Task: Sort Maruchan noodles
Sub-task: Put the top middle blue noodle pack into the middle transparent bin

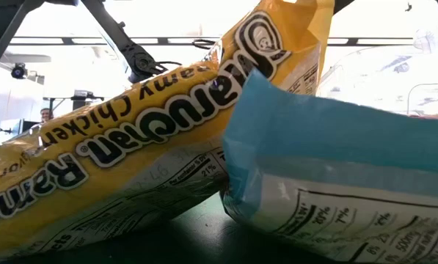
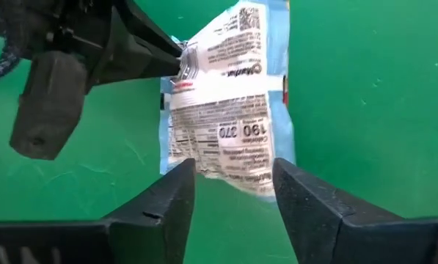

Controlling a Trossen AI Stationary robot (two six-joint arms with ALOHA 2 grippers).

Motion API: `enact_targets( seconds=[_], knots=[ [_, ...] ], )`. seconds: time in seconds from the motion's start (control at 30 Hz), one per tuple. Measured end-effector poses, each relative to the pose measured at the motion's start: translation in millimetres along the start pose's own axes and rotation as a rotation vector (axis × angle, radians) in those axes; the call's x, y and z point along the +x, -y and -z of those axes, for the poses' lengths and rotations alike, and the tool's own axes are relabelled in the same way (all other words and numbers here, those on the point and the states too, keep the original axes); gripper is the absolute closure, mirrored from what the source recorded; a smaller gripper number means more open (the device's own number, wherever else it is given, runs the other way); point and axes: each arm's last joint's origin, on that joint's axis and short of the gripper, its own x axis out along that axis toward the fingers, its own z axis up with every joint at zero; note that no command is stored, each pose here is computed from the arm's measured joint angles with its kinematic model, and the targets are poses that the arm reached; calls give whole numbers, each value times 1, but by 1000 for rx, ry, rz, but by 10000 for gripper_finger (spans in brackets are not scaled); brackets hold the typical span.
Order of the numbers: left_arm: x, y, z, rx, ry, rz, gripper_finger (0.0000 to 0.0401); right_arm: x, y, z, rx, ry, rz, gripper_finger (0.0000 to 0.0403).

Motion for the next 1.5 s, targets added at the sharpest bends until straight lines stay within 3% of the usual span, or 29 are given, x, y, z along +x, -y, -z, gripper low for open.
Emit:
enact_targets(
  seconds=[0.2, 0.47, 0.67, 0.8, 1.3, 1.5],
  knots=[
    [0, 0, 0, -11, -2, 3, 361, 3, 12, -8, -73, -15, -9, 197],
    [0, 1, 1, -29, -2, 4, 361, 19, 17, -13, -146, 13, -21, 197],
    [0, 2, 1, -35, -4, 6, 361, 43, 26, -12, -93, -41, -8, 197],
    [1, 2, 2, -35, -5, 7, 361, 50, 29, -14, -71, -90, -90, 197],
    [3, -1, 10, -33, -38, 2, 361, 35, 47, -34, -4, -55, -101, 197],
    [3, -2, 11, -35, -46, -3, 361, 39, 44, -33, 2, -118, -218, 197]
  ],
)
